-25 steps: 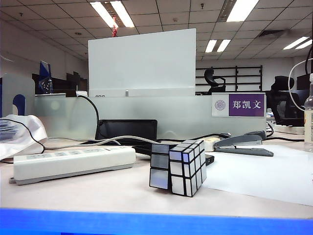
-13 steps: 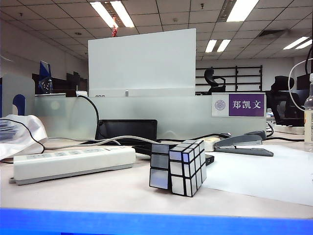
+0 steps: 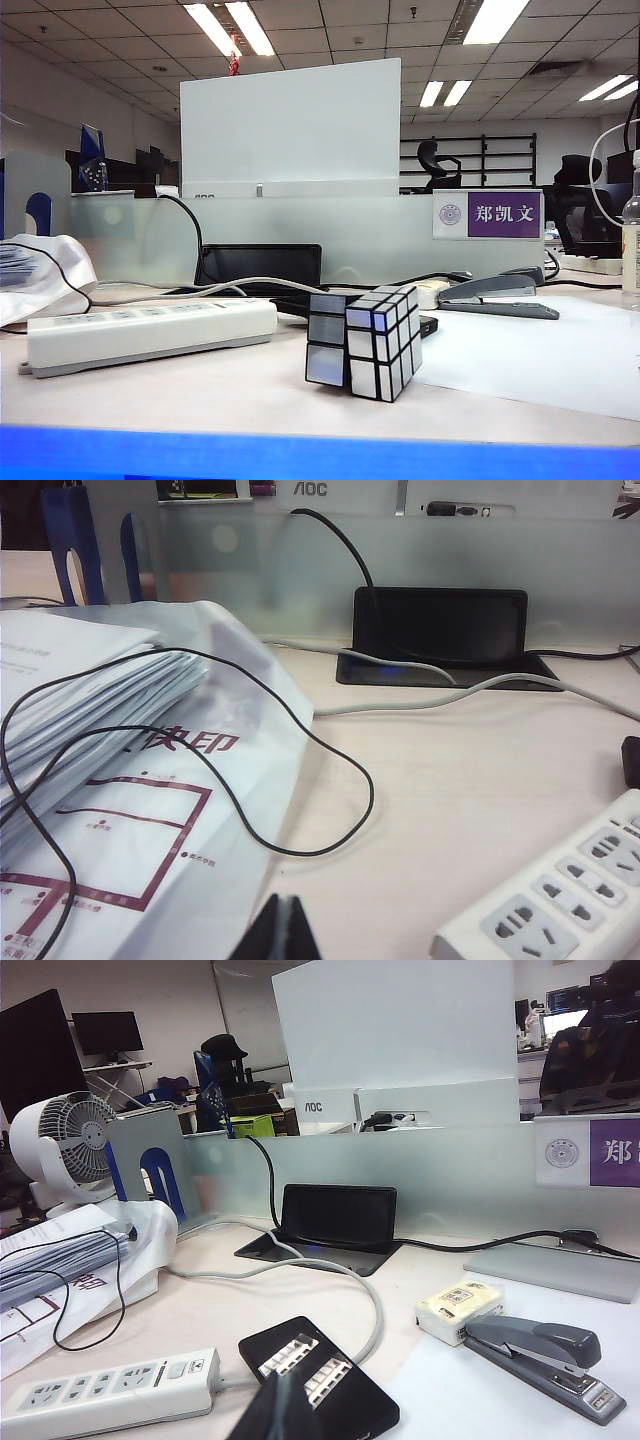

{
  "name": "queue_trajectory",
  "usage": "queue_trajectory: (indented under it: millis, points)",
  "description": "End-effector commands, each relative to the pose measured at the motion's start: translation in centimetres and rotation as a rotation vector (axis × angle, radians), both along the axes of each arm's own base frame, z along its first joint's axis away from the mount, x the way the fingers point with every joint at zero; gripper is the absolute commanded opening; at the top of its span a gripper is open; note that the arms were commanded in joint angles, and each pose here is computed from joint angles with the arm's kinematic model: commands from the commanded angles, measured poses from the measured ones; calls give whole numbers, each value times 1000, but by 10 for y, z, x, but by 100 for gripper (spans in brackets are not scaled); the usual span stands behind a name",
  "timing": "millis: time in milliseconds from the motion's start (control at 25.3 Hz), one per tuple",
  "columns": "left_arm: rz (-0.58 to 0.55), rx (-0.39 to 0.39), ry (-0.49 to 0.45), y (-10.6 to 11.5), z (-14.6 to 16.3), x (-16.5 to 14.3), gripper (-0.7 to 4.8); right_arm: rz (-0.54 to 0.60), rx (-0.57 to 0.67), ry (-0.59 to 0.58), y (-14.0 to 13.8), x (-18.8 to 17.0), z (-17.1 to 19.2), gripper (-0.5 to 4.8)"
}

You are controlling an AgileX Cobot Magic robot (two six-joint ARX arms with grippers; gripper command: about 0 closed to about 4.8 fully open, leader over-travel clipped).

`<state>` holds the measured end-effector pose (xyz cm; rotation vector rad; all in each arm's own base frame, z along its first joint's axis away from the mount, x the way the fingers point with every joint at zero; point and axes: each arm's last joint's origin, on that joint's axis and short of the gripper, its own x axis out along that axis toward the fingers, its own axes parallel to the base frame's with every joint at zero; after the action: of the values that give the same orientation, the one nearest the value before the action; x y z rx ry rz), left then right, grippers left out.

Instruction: Press the button on the power strip.

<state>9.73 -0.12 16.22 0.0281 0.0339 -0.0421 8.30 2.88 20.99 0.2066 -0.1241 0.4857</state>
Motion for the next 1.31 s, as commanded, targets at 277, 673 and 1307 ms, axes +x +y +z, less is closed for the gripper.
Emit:
queue_trajectory:
  millis: [277,673,1307]
  points:
    - [-4,1,-13,0,2,0,-6,2,7,-14,0,-1,3,0]
    - [-4,1,-13,0,2,0,-6,-27,-113,-52,0,0,1,0]
    - [-4,0,-13,0,2,0,-6,-578,-153,-7,-27,13,-29,0]
